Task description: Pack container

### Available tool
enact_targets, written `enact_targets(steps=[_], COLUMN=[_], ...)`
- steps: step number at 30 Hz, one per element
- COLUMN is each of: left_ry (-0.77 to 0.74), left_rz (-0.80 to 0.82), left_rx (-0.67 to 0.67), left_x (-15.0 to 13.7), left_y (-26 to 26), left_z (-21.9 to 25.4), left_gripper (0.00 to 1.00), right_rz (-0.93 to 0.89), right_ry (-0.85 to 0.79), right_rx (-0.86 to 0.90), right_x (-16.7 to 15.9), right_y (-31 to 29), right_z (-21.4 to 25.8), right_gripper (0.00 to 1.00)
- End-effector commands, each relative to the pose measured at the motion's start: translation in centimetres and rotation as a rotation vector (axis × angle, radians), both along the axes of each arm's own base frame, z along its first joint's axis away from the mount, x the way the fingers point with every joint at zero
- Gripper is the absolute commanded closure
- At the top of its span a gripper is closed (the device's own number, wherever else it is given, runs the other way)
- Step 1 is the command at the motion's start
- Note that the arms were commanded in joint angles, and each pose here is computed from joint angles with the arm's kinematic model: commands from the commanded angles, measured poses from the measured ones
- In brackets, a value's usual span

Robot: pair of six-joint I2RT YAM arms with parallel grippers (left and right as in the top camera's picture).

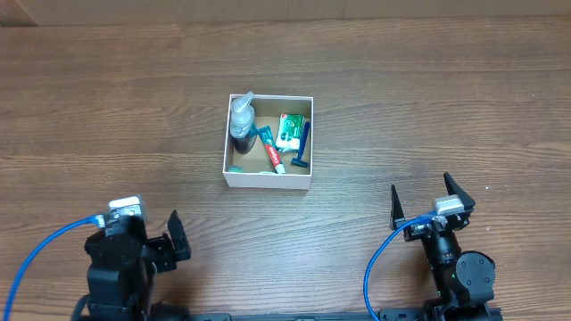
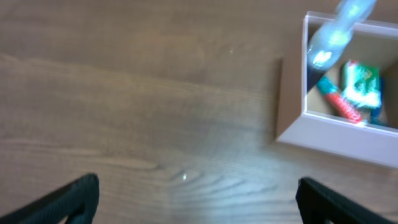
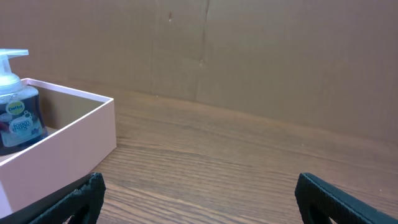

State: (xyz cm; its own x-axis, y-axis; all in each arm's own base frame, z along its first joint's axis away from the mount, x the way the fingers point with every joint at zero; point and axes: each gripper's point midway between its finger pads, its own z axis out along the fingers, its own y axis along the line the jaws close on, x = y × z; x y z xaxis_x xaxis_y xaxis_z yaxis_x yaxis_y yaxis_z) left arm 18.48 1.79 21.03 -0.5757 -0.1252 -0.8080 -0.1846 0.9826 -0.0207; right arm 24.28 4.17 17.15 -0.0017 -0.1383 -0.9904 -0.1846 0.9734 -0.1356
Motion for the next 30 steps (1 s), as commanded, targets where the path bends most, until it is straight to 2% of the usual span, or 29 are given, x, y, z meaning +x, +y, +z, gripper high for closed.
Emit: enact_targets(steps=[1, 4, 8, 11, 14, 16, 19, 30], left_ry=[-0.086, -0.253, -0.471, -0.661, -0.615, -0.545, -0.552, -0.551], left_rz=[-0.165, -0.160, -0.156, -0.177, -0.194, -0.217, -0.274, -0.274], left_rx=[0.059, 0.061, 0.071, 0.170, 0.223, 0.187, 0.093, 0.094], left_x=[1.5, 3.4, 5.5, 6.2, 6.2, 6.1, 6.0, 6.0], left_y=[-1.7, -1.9, -2.0, -2.1, -2.0, -2.4, -3.9, -3.8], left_z=[-3.5, -4.9, -4.3, -2.5, -3.5, -5.3, -5.4, -5.4], left_gripper=[0.00, 0.00, 0.00, 0.00, 0.00, 0.00, 0.00, 0.00], right_rz=[0.000, 0.000, 0.000, 0.000, 0.000, 0.000, 0.000, 0.000], right_ry=[-0.005, -0.005, -0.005, -0.005, -0.005, -0.005, -0.005, -0.005], right_rx=[-0.002, -0.002, -0.002, -0.002, -0.002, -0.002, -0.002, -0.002], right_x=[0.0, 0.0, 0.0, 0.0, 0.0, 0.0, 0.0, 0.0], right_y=[0.0, 0.0, 0.0, 0.0, 0.0, 0.0, 0.0, 0.0], right_z=[-0.2, -0.2, -0.2, -0.2, -0.2, -0.2, -0.2, -0.2], right_gripper=[0.00, 0.00, 0.00, 0.00, 0.00, 0.00, 0.00, 0.00])
